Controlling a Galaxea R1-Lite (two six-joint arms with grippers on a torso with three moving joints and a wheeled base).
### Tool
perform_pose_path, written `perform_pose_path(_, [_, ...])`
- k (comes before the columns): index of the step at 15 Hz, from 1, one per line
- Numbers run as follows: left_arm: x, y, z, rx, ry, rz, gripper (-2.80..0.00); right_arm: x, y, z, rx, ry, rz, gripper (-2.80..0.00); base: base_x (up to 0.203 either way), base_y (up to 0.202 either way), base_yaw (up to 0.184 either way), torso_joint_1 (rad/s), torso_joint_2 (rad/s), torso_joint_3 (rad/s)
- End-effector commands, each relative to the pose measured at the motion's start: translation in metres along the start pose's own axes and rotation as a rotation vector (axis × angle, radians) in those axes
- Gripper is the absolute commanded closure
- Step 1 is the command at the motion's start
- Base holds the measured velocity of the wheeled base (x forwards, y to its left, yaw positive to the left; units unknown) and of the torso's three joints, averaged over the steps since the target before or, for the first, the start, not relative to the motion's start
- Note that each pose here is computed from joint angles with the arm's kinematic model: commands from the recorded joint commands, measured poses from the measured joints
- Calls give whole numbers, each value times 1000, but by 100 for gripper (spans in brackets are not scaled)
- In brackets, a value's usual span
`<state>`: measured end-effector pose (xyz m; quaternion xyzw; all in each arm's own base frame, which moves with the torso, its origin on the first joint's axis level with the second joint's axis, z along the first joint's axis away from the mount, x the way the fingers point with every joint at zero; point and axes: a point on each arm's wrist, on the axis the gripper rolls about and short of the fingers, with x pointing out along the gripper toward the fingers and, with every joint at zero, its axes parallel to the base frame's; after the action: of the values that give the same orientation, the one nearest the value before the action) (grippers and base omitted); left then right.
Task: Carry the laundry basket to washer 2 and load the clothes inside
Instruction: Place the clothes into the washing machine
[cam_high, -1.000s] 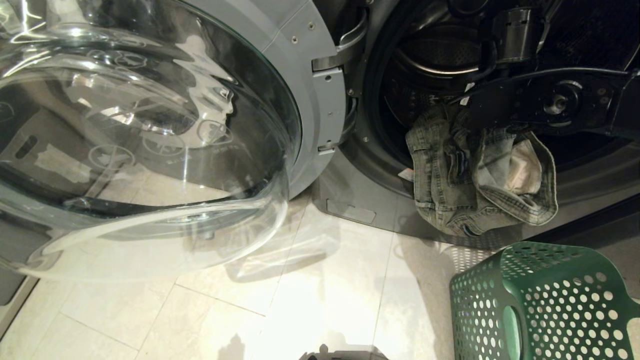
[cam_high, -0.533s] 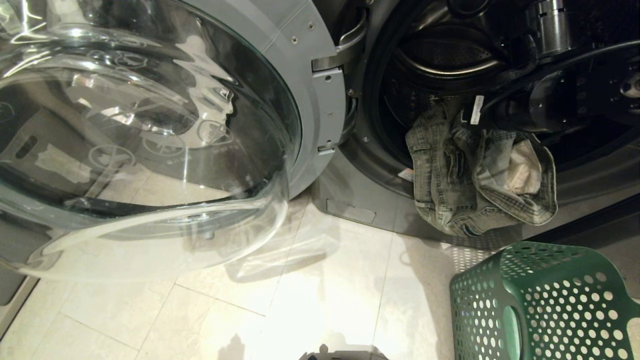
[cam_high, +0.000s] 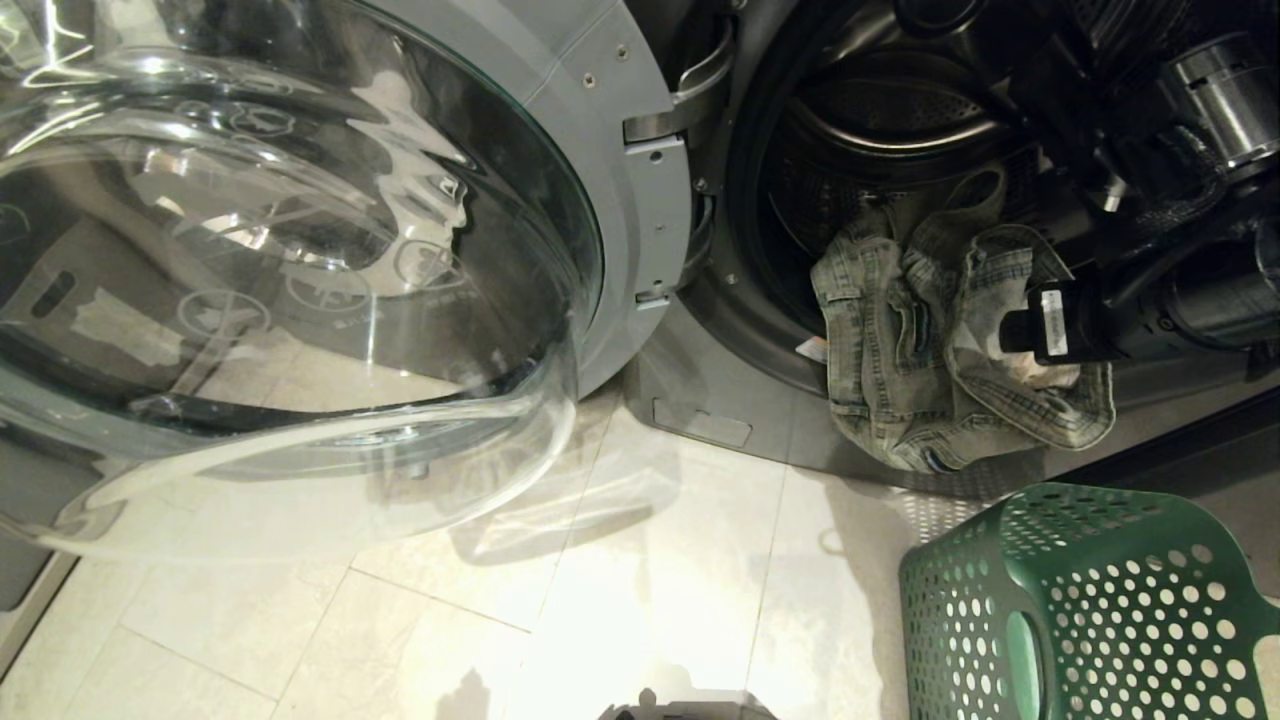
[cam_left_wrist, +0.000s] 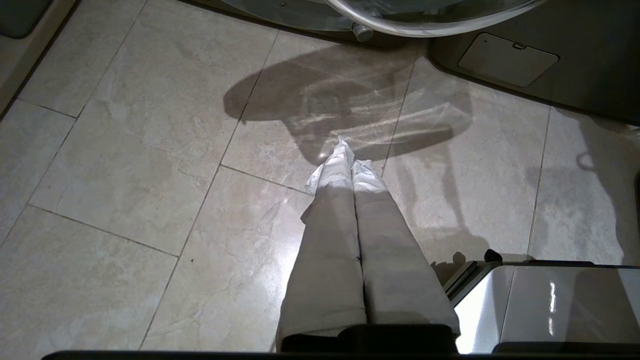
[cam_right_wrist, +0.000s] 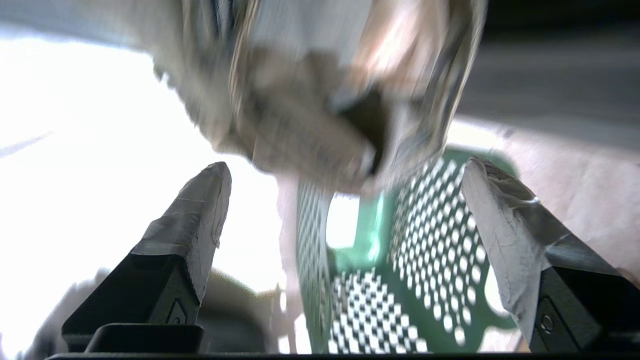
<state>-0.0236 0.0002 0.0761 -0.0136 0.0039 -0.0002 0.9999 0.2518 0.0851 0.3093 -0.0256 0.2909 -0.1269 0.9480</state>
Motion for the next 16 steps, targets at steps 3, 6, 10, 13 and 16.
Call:
perform_pose_path(3, [0, 0, 0, 0, 0, 0, 0, -9, 0, -24, -111, 80, 103, -280, 0, 0, 0, 0, 0, 0])
perform_pose_path(6, [0, 0, 0, 0, 0, 0, 0, 6, 13, -40, -203, 172, 183, -280, 0, 0, 0, 0, 0, 0])
perform_pose_path(10, [0, 0, 0, 0, 0, 0, 0, 40, 34, -40, -232, 198, 155, -280, 0, 0, 0, 0, 0, 0])
perform_pose_path(13, [0, 0, 0, 0, 0, 0, 0, 63, 43, -28, -257, 101, 23, -280, 0, 0, 0, 0, 0, 0])
perform_pose_path(16, [0, 0, 0, 0, 0, 0, 0, 73, 46, -22, -305, 44, -55, -280, 0, 0, 0, 0, 0, 0])
